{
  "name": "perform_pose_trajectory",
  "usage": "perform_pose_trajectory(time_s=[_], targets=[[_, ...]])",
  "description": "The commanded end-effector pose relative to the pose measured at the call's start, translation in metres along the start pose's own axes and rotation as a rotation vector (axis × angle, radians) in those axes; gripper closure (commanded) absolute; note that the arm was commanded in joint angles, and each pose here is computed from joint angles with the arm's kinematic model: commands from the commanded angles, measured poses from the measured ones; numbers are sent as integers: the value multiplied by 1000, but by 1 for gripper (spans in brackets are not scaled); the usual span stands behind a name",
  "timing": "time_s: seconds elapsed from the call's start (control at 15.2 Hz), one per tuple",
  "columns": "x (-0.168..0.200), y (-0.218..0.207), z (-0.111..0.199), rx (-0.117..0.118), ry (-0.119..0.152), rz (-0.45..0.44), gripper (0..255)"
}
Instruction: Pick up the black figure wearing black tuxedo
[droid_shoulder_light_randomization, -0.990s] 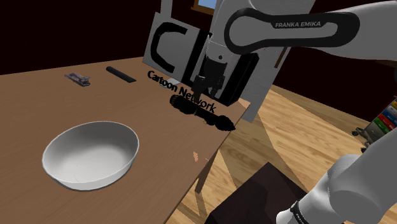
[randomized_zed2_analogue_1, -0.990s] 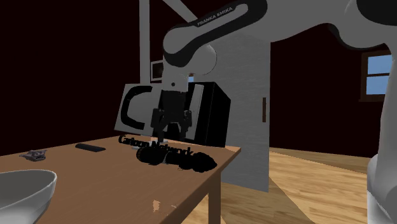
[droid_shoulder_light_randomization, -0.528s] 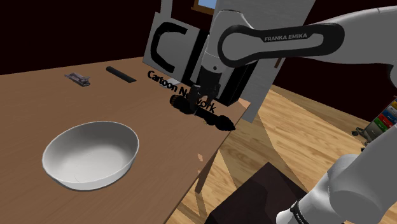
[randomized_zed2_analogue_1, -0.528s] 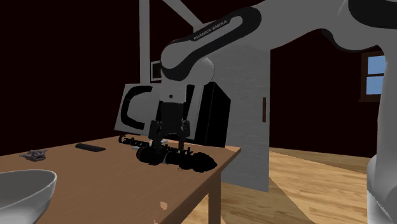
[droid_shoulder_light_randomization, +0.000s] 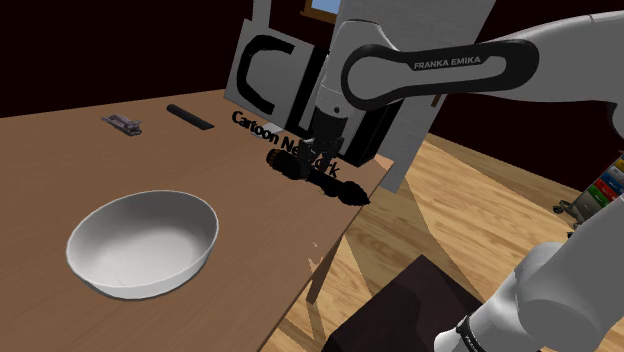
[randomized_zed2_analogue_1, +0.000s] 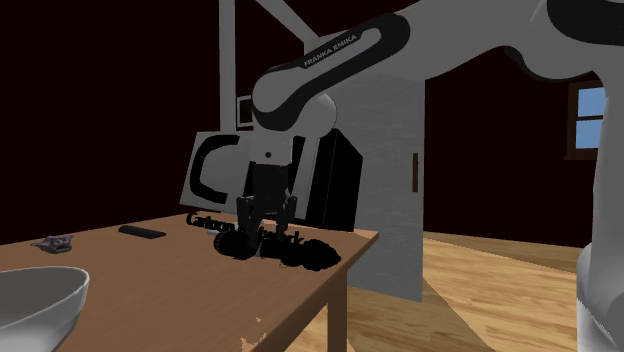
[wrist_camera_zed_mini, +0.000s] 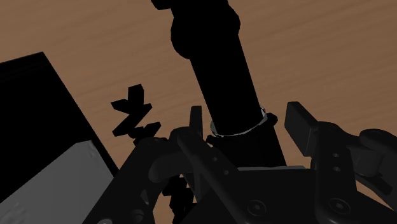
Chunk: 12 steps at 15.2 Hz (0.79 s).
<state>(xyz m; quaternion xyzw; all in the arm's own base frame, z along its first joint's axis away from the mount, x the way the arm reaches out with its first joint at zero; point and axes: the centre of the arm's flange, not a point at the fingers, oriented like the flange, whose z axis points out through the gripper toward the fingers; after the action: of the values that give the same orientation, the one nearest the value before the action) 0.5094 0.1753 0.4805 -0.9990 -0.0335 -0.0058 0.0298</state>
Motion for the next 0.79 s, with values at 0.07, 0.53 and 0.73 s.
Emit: perform_pose_trajectory(time_s=[0.07, 0.53, 0.73], targets=[[0, 0, 1, 0, -1, 0, 255], [0, -1, -25, 0, -1, 0, 255], [0, -2, -40, 0, -1, 0, 255]])
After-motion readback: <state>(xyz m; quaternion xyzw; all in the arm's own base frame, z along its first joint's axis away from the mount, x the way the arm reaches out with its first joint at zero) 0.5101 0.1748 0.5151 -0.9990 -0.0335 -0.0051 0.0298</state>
